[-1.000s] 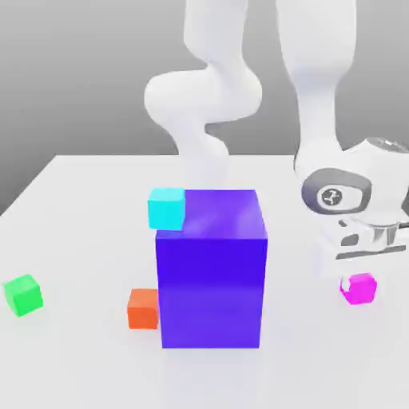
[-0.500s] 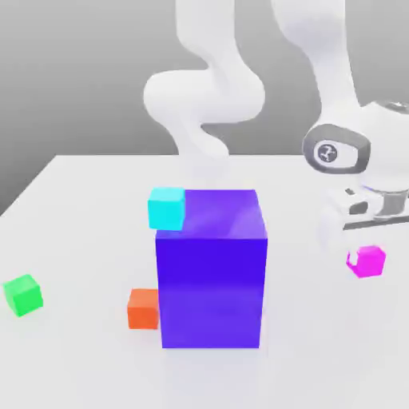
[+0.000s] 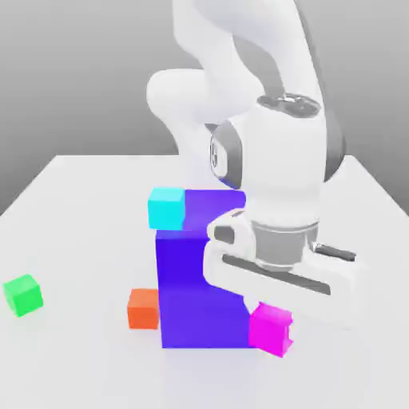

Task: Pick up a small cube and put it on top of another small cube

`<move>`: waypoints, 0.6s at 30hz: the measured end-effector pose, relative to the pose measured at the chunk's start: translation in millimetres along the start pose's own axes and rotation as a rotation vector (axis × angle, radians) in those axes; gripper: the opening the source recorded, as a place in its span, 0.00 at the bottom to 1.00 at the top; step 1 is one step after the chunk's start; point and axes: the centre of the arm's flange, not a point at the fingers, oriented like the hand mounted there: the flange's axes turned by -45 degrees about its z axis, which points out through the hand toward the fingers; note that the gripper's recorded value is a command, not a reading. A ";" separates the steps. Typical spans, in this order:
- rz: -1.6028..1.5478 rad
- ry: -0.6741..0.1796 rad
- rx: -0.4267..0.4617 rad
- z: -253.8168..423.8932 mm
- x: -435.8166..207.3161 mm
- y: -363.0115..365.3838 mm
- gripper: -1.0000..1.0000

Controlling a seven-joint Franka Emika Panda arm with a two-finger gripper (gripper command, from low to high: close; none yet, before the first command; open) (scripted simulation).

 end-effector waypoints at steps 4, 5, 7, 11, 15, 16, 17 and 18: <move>0.380 0.013 -0.031 -4.5 83.6 106.3 0.00; 0.492 0.015 -0.040 -5.9 101.1 140.5 0.00; 0.717 0.016 -0.059 -9.4 126.4 211.2 0.00; 1.132 0.012 -0.083 -18.6 139.2 341.0 0.00; 1.334 -0.018 -0.121 -2.0 117.7 395.6 0.00; 1.338 -0.021 -0.124 8.6 115.8 396.0 0.00; 1.340 -0.022 -0.126 19.9 114.4 396.6 0.00; 1.341 -0.023 -0.127 31.6 112.9 397.2 0.00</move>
